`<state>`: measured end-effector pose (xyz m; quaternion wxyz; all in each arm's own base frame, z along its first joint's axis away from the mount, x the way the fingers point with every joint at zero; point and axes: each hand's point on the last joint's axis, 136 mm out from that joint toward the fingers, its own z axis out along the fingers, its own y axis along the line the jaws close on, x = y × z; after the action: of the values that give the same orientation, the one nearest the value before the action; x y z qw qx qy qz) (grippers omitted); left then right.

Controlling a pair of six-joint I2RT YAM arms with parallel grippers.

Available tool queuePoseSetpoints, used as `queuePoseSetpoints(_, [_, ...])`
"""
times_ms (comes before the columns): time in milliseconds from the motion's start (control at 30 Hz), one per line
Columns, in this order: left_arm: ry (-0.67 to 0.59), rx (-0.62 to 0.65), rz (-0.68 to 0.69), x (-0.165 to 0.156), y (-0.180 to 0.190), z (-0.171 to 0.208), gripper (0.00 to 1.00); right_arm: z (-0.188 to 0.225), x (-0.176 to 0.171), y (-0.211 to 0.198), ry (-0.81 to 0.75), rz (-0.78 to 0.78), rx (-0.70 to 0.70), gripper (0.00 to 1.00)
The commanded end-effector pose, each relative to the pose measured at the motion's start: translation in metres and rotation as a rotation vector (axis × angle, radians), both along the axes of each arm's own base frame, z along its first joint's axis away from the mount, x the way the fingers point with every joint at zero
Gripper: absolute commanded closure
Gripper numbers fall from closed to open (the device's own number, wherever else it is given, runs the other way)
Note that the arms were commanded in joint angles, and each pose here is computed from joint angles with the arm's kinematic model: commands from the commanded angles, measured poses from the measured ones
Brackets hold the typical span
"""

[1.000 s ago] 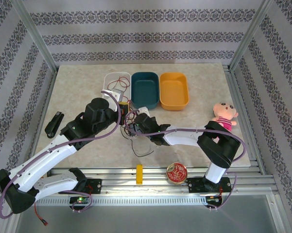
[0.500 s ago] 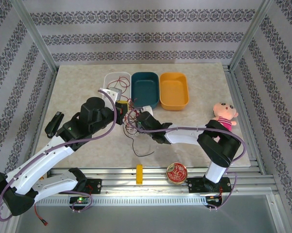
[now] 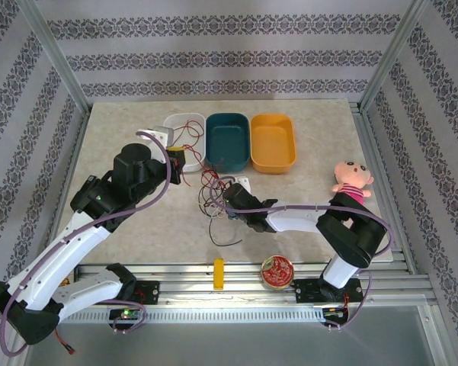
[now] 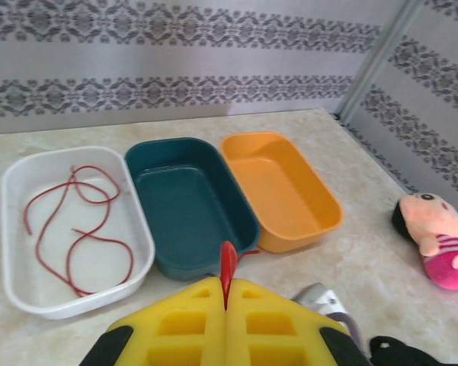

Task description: Untangle the cables

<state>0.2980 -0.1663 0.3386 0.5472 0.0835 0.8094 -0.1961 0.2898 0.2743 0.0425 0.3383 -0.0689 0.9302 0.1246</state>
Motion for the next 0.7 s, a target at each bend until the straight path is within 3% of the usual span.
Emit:
queuePoseSetpoints(0, [-0.051,-0.016,0.084,-0.001,0.027,0.024,1.0,-0.006,-0.006,-0.028,0.03,-0.078,-0.032,0.75])
queuePoseSetpoints(233, [-0.078,-0.019,0.091,-0.003,0.036,0.034,1.0,-0.005,-0.009,-0.051,0.05,-0.131,-0.029,0.7])
queuePoseSetpoints(367, [-0.082,-0.06,-0.046,-0.009,0.012,0.039,1.0,0.003,-0.008,-0.05,0.041,-0.117,-0.01,0.68])
queuePoseSetpoints(567, [-0.03,-0.045,-0.17,-0.01,-0.011,0.028,1.0,0.039,-0.006,-0.026,-0.022,0.01,0.076,0.48])
queuePoseSetpoints(667, [0.0,-0.038,-0.199,-0.009,-0.018,0.02,1.0,0.068,-0.007,-0.017,-0.089,0.081,0.105,0.43])
